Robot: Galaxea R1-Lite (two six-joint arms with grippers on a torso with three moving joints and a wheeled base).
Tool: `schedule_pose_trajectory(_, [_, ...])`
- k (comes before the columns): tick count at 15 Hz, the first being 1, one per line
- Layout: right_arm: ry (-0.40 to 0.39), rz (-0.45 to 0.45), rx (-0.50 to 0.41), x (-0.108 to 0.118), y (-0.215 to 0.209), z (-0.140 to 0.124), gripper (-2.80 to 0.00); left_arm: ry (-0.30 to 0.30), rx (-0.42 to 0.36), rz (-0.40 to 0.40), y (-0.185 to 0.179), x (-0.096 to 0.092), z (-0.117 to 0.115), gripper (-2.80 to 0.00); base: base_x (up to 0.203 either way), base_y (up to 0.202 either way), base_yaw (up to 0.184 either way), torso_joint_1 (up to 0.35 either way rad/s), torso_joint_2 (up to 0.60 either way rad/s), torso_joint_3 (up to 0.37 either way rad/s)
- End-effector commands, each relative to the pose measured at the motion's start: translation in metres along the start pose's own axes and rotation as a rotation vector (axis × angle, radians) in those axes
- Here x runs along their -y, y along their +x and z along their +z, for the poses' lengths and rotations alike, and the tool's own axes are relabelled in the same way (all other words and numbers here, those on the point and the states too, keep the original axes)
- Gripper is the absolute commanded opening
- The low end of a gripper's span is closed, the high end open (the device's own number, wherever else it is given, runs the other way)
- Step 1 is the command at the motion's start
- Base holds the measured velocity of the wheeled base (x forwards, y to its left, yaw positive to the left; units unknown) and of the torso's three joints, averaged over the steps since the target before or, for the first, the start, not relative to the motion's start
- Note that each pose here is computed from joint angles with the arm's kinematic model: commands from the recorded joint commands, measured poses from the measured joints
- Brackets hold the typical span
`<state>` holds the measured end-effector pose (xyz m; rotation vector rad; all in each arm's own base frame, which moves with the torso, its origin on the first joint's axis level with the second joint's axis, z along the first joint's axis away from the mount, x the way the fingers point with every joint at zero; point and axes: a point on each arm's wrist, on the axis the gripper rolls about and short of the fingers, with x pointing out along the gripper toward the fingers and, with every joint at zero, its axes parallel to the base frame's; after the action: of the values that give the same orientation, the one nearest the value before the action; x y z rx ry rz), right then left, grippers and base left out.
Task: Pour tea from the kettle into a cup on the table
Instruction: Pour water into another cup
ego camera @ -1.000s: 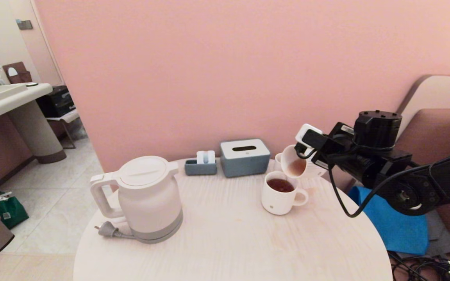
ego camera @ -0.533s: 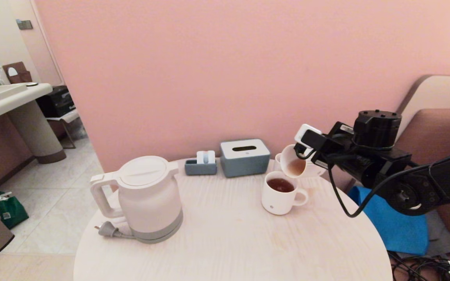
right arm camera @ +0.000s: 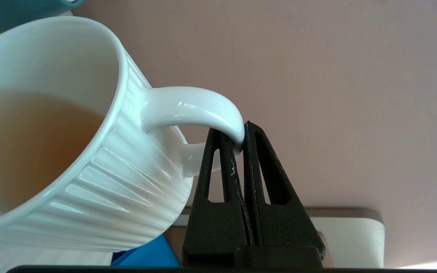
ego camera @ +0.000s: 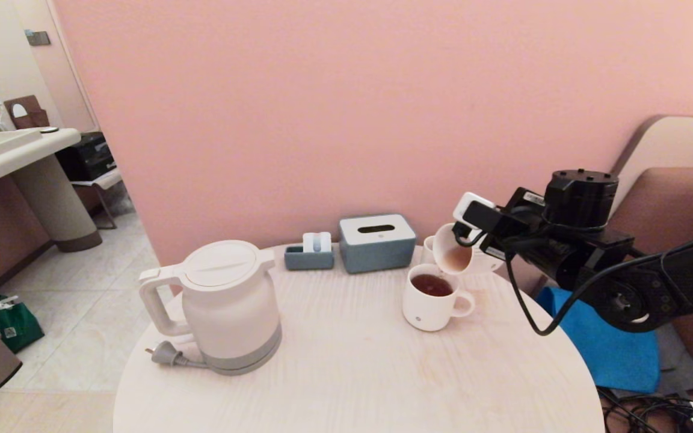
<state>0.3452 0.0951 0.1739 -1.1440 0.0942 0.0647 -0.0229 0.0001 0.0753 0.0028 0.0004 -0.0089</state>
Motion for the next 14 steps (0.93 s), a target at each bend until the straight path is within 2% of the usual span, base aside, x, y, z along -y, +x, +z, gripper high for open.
schedule_pose_trajectory(1, [-0.008, -0.006, 0.004, 0.0003, -0.0005, 0.0021, -2.8, 0.0, -0.001, 0.0, 0.0001, 0.0, 0.0, -2.8, 0.0, 0.0, 0.0, 0.0, 0.0, 0.0])
schedule_pose_trajectory(14, [-0.046, -0.001, 0.015, -0.0031, -0.0032, 0.0087, -2.8, 0.0, -0.001, 0.0, 0.0001, 0.0, 0.0, -2.8, 0.0, 0.0, 0.0, 0.0, 0.0, 0.0])
